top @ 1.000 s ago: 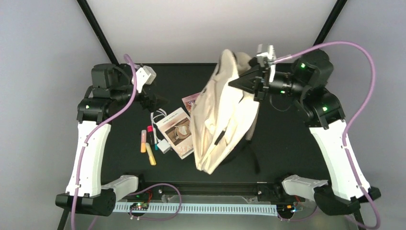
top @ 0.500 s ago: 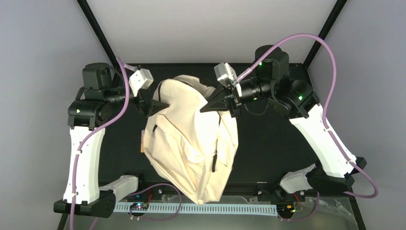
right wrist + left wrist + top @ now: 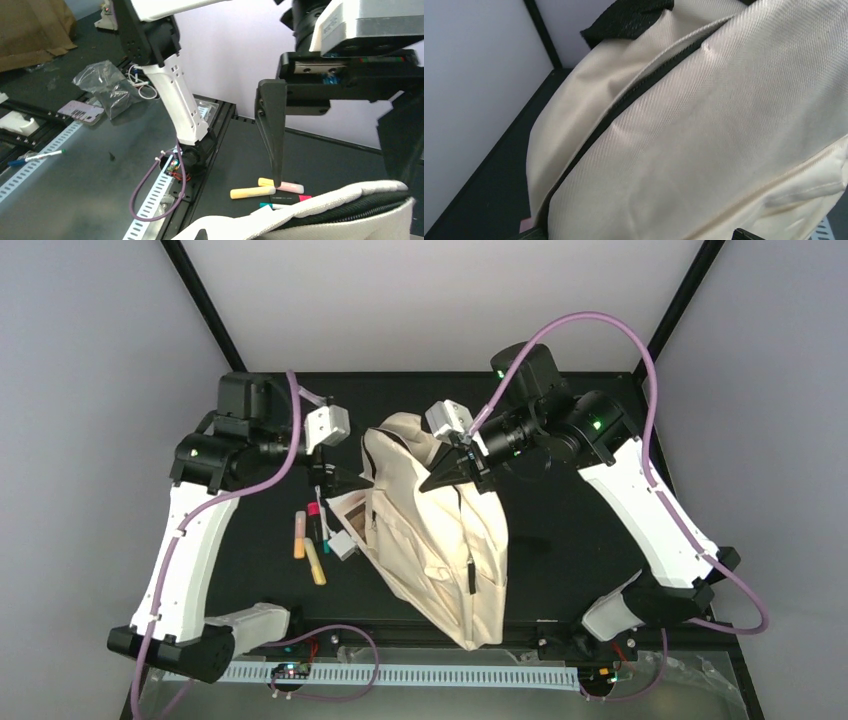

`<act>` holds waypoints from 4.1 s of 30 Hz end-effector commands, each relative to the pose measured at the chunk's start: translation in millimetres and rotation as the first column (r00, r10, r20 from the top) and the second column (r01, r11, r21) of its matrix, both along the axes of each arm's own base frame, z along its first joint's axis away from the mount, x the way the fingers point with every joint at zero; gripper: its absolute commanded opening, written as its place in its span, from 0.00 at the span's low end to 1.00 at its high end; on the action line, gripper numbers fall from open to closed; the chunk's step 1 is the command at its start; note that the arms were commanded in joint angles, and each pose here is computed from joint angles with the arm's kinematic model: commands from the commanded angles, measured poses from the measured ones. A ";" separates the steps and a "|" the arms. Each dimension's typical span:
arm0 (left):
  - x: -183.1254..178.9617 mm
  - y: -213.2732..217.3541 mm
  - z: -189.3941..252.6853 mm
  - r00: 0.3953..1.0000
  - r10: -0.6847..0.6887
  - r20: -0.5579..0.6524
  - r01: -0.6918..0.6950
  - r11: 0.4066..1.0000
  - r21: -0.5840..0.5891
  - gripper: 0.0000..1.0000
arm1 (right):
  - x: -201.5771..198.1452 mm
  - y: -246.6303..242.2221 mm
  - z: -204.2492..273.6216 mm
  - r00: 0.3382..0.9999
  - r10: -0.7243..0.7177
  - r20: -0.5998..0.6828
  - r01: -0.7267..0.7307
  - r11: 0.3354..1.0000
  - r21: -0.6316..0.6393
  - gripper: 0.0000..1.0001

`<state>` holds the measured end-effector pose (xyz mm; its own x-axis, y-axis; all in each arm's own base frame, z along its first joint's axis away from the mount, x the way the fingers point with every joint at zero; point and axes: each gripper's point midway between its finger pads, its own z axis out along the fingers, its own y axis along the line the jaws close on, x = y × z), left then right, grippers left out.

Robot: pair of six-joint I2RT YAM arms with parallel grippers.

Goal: Pack the student bag

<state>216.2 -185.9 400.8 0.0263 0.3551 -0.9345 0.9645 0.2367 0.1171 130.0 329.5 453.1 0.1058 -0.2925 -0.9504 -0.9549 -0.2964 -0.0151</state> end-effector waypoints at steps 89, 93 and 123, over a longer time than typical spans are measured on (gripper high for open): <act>100.9 -14.9 -104.7 0.793 0.529 -0.301 -0.487 0.848 0.209 0.02 | 108.0 49.5 -292.8 0.481 -0.868 -0.121 0.712 0.468 -0.524 0.01; 102.5 -12.5 -105.6 0.793 0.540 -0.283 -0.496 0.841 0.215 0.02 | 112.3 40.9 -295.6 0.461 -0.885 -0.069 0.735 0.424 -0.529 0.01; 96.3 -10.4 -108.9 0.817 0.520 -0.248 -0.476 0.852 0.217 0.02 | 128.7 12.5 -297.6 0.290 -0.937 0.197 0.894 0.192 -0.404 0.01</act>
<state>309.7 -196.4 273.0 -0.5294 0.3727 -0.7621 0.6885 0.7136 -0.1293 244.5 360.7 140.8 -0.5708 -0.4823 -0.6645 -0.6017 0.7963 -0.0611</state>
